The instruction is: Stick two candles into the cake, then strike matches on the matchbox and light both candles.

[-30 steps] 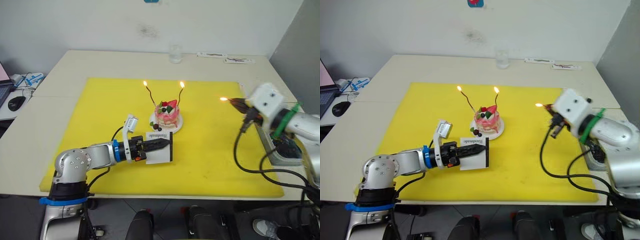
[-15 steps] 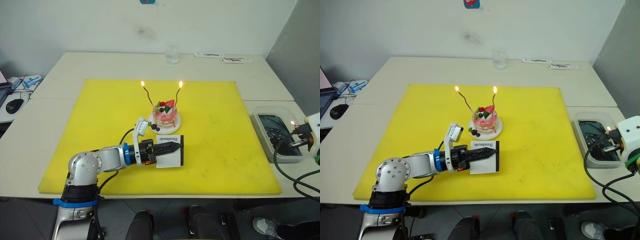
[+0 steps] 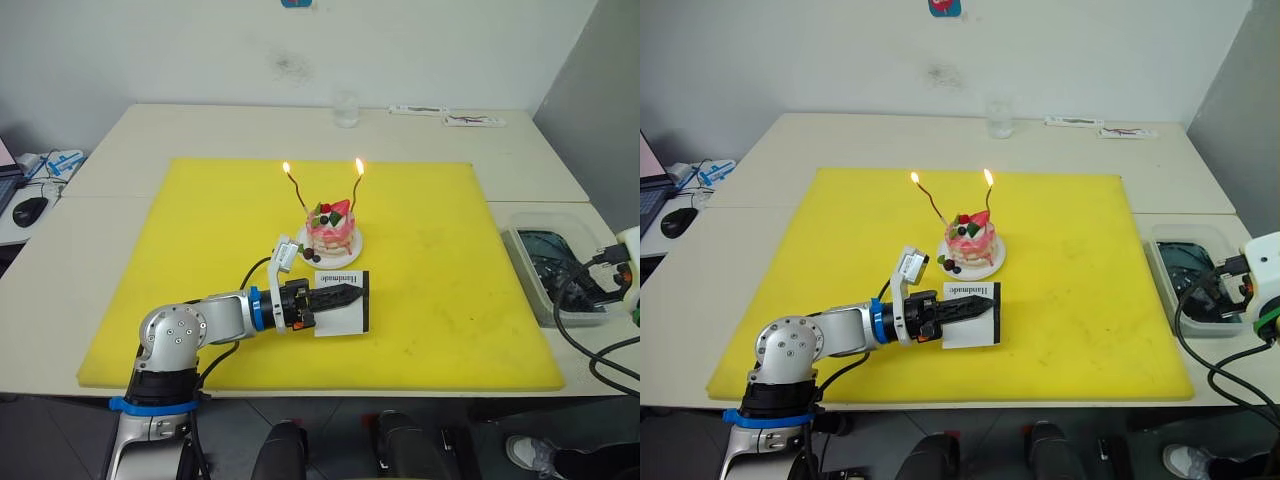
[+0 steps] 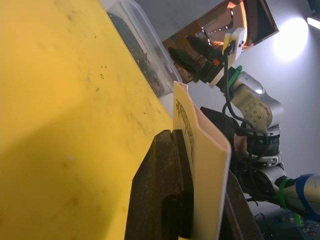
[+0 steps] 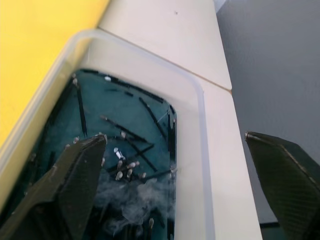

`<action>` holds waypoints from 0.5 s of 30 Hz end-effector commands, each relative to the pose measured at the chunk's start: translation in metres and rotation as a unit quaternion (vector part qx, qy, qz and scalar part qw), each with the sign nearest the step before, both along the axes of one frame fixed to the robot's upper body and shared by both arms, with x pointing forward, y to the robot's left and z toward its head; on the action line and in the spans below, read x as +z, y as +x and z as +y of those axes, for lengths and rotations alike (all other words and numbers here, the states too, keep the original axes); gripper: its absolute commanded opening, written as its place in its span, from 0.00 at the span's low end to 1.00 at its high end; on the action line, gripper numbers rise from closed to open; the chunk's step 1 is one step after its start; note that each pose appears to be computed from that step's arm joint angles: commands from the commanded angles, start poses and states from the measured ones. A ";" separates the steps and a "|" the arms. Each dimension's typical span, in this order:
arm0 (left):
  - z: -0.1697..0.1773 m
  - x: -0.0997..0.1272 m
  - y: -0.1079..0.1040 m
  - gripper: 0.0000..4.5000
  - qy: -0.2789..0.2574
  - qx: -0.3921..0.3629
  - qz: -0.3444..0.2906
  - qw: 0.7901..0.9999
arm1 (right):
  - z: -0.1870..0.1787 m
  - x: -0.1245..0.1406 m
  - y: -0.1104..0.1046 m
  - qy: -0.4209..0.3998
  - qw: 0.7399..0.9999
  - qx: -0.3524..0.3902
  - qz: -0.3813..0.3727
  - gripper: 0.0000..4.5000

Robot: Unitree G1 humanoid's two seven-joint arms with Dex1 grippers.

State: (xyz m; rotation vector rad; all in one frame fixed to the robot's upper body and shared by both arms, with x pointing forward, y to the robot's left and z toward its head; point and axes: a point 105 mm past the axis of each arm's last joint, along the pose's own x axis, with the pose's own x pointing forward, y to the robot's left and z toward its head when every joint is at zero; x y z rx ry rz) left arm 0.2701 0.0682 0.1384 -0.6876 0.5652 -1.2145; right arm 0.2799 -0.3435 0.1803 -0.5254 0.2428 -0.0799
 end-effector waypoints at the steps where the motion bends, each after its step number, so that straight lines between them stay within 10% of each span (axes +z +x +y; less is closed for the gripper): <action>1: -0.004 0.003 -0.004 0.00 0.010 -0.001 -0.013 1.000 | 0.009 0.027 -0.005 -0.024 0.998 0.042 -0.042 0.99; 15: -0.017 -0.031 0.002 0.06 0.130 0.044 0.023 0.990 | 0.172 -0.001 -0.061 0.050 0.864 0.479 0.149 1.00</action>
